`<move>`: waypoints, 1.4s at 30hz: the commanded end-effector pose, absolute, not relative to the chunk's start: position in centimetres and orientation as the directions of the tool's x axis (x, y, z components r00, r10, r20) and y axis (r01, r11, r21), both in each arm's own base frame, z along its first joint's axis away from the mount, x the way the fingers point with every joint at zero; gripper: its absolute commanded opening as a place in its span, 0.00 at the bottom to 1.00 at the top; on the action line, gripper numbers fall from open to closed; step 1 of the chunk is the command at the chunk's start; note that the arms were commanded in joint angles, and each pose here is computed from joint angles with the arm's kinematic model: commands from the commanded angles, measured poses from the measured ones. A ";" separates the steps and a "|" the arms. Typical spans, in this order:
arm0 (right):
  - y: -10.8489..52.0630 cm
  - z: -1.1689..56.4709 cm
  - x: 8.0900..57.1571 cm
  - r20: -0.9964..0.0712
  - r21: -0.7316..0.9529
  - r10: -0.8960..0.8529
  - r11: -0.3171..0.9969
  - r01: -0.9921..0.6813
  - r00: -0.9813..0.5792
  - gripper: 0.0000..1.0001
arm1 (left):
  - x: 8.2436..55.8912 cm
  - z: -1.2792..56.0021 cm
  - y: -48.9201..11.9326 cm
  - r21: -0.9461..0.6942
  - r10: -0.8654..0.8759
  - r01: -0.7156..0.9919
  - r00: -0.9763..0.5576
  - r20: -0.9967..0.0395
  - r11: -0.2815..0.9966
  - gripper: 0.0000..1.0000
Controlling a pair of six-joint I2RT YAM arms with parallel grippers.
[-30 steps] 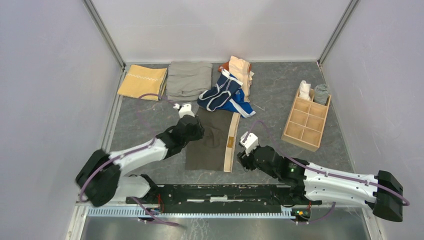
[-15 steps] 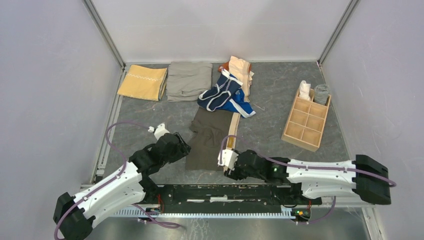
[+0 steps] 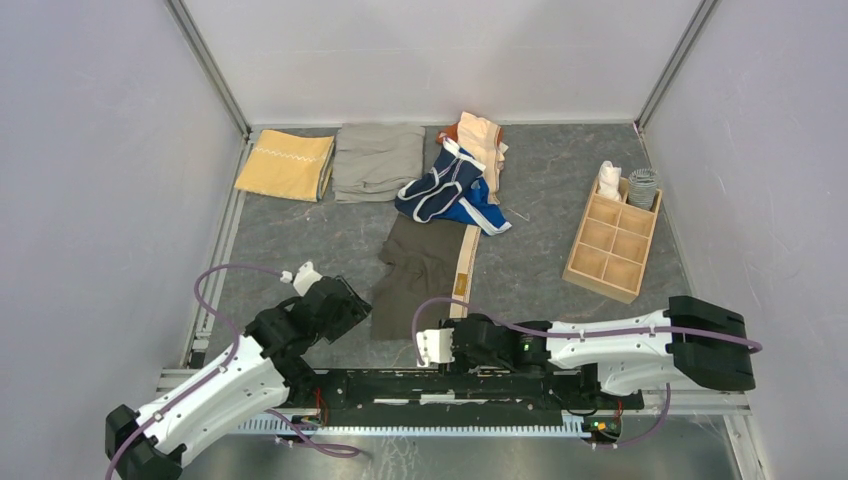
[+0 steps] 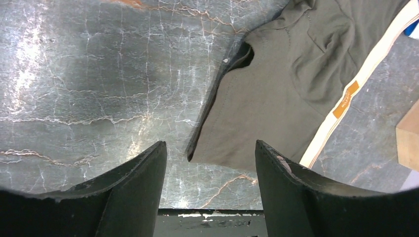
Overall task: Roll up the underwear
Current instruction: Fold the underwear at the center of the board.
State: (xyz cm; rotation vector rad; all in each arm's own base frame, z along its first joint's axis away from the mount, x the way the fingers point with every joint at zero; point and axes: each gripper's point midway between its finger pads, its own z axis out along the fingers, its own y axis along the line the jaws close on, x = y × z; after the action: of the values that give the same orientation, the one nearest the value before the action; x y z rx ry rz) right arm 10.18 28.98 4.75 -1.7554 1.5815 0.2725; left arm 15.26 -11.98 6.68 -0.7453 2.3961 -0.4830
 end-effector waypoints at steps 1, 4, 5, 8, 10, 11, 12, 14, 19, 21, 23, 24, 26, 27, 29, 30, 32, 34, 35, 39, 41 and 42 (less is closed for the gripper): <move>29.7 4.6 10.8 -0.584 -0.429 -0.763 0.001 -0.903 0.277 0.63 | 15.4 6.5 -12.3 -0.486 -0.625 -0.424 -0.674 -0.394 0.764 0.72; 29.1 3.6 11.2 -0.547 -0.432 -0.793 -0.005 -0.902 0.267 0.61 | 15.5 6.6 -12.4 -0.474 -0.607 -0.412 -0.686 -0.401 0.778 0.72; 28.9 3.3 11.3 -0.539 -0.429 -0.801 -0.005 -0.903 0.260 0.61 | 15.5 6.6 -12.4 -0.469 -0.603 -0.410 -0.689 -0.403 0.782 0.72; 28.3 2.5 11.6 -0.535 -0.406 -0.811 0.001 -0.914 0.237 0.61 | 15.6 6.6 -12.5 -0.471 -0.598 -0.402 -0.691 -0.407 0.785 0.73; 27.8 1.9 11.9 -0.528 -0.392 -0.820 0.007 -0.920 0.219 0.61 | 15.6 6.5 -12.6 -0.471 -0.595 -0.399 -0.692 -0.408 0.787 0.73; 27.6 1.7 12.2 -0.523 -0.392 -0.826 0.013 -0.920 0.211 0.61 | 15.6 6.4 -12.6 -0.471 -0.595 -0.398 -0.693 -0.408 0.787 0.73; 27.4 1.5 12.4 -0.516 -0.390 -0.831 0.015 -0.921 0.205 0.60 | 15.6 6.3 -12.6 -0.469 -0.594 -0.399 -0.693 -0.408 0.788 0.73; 27.2 1.2 12.6 -0.513 -0.382 -0.837 0.022 -0.924 0.192 0.57 | 15.6 6.3 -12.7 -0.466 -0.588 -0.395 -0.698 -0.407 0.792 0.73; 26.8 0.8 13.1 -0.498 -0.380 -0.851 0.042 -0.924 0.166 0.43 | 15.5 6.2 -13.0 -0.445 -0.562 -0.381 -0.723 -0.403 0.810 0.73; 26.9 0.9 13.0 -0.501 -0.373 -0.850 0.041 -0.927 0.164 0.36 | 15.5 6.1 -13.1 -0.441 -0.558 -0.382 -0.728 -0.398 0.812 0.73; 26.9 0.7 12.8 -0.502 -0.364 -0.850 0.038 -0.930 0.162 0.28 | 15.5 6.1 -13.1 -0.443 -0.560 -0.384 -0.728 -0.394 0.810 0.73; 27.0 0.7 12.8 -0.503 -0.361 -0.849 0.038 -0.932 0.161 0.25 | 15.4 6.1 -13.2 -0.447 -0.562 -0.384 -0.729 -0.390 0.808 0.73; 27.2 0.6 12.7 -0.508 -0.352 -0.846 0.032 -0.935 0.162 0.19 | 15.4 6.1 -13.3 -0.454 -0.563 -0.380 -0.730 -0.387 0.806 0.73; 27.3 0.5 12.5 -0.513 -0.345 -0.843 0.031 -0.938 0.161 0.17 | 15.4 6.2 -13.4 -0.458 -0.564 -0.380 -0.731 -0.385 0.804 0.73; 27.7 0.5 12.4 -0.531 -0.335 -0.833 0.038 -0.941 0.156 0.10 | 15.3 6.3 -13.5 -0.469 -0.566 -0.374 -0.732 -0.380 0.800 0.73; 27.7 0.5 12.2 -0.539 -0.326 -0.829 0.042 -0.945 0.149 0.07 | 15.3 6.3 -13.6 -0.475 -0.566 -0.372 -0.732 -0.379 0.798 0.73; 28.9 1.0 12.0 -0.591 -0.306 -0.794 0.059 -0.950 0.141 0.01 | 15.3 6.2 -13.6 -0.482 -0.573 -0.374 -0.728 -0.377 0.792 0.73; 29.9 1.6 11.5 -0.633 -0.277 -0.763 0.063 -0.959 0.133 0.00 | 15.2 6.0 -13.6 -0.484 -0.577 -0.378 -0.727 -0.372 0.789 0.73; 30.4 1.8 11.3 -0.652 -0.258 -0.748 0.064 -0.964 0.124 0.00 | 15.2 5.8 -13.6 -0.485 -0.577 -0.378 -0.728 -0.370 0.789 0.73; 32.0 2.4 10.4 -0.710 -0.200 -0.697 0.064 -0.978 0.099 0.00 | 15.1 5.5 -13.7 -0.482 -0.577 -0.383 -0.732 -0.362 0.788 0.73; 32.3 2.6 10.5 -0.725 -0.189 -0.684 0.084 -0.978 0.081 0.00 | 15.0 5.4 -13.6 -0.480 -0.576 -0.384 -0.733 -0.361 0.789 0.73; 32.4 2.7 10.5 -0.732 -0.186 -0.678 0.099 -0.978 0.071 0.00 | 15.0 5.4 -13.6 -0.479 -0.578 -0.386 -0.733 -0.360 0.788 0.73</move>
State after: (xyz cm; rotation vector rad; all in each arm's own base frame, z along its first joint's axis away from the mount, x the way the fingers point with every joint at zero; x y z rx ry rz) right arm 11.31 30.59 1.99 -1.7172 1.6763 0.4154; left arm 14.79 -13.28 5.31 -0.7297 2.4857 -0.4903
